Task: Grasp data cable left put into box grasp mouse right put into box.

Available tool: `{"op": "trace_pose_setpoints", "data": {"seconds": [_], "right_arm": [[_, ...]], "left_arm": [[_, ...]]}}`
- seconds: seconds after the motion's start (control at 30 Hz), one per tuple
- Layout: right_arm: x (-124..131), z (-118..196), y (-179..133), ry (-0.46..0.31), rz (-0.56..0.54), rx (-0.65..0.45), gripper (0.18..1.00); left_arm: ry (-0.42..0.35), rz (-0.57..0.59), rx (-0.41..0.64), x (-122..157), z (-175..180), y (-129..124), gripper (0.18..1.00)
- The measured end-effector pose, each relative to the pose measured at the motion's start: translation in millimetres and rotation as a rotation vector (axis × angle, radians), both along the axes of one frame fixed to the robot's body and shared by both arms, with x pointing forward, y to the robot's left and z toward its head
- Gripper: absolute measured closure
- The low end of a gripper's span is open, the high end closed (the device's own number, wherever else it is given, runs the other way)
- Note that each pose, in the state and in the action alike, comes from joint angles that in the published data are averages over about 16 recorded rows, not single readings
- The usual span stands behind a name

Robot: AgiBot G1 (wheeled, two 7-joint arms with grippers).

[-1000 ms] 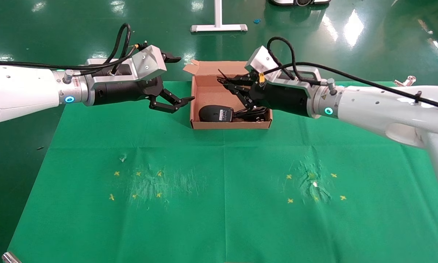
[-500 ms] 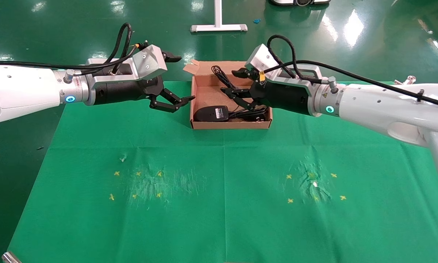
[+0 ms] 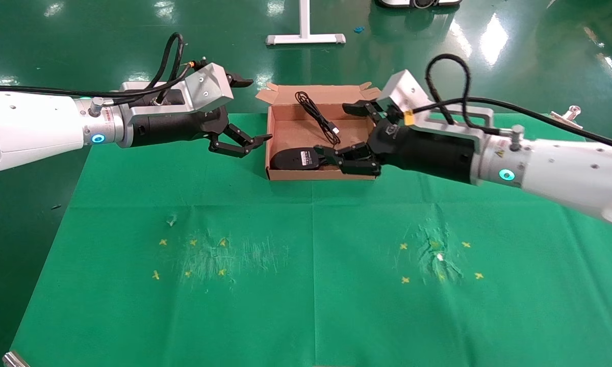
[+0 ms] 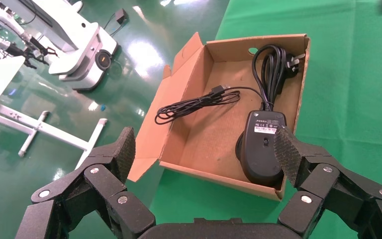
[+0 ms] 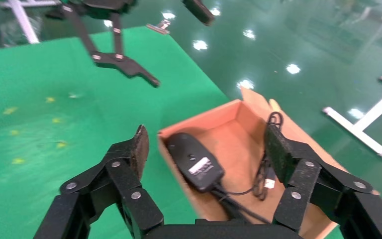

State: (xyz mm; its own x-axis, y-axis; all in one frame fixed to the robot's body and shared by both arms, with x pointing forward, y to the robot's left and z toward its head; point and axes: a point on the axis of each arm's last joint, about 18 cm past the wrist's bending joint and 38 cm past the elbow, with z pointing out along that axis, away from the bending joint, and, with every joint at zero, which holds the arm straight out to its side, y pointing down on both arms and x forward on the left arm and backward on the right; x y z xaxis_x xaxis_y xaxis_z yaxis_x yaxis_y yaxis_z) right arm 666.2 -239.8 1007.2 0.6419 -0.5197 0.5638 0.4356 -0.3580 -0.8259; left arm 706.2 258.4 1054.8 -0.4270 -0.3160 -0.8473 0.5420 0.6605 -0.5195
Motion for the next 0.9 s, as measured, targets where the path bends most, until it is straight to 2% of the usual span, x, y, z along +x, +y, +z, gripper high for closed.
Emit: {"op": "trace_pose_setpoints", "data": {"seconds": [0.4, 0.6, 0.9], "right_arm": [[-44.4, -5.9, -22.5, 0.030, 0.116, 0.048, 0.232], [-68.9, -8.1, -32.2, 0.042, 0.178, 0.061, 0.192], [-108.3, -10.8, -44.7, 0.058, 0.273, 0.067, 0.178]], "left_arm": [[0.049, -0.068, -0.081, -14.0, -12.0, -0.9, 0.184], [0.096, -0.136, -0.157, -30.8, -21.8, 0.1, 0.184], [0.161, -0.234, -0.254, -60.7, -33.1, 5.3, 0.184]]}}
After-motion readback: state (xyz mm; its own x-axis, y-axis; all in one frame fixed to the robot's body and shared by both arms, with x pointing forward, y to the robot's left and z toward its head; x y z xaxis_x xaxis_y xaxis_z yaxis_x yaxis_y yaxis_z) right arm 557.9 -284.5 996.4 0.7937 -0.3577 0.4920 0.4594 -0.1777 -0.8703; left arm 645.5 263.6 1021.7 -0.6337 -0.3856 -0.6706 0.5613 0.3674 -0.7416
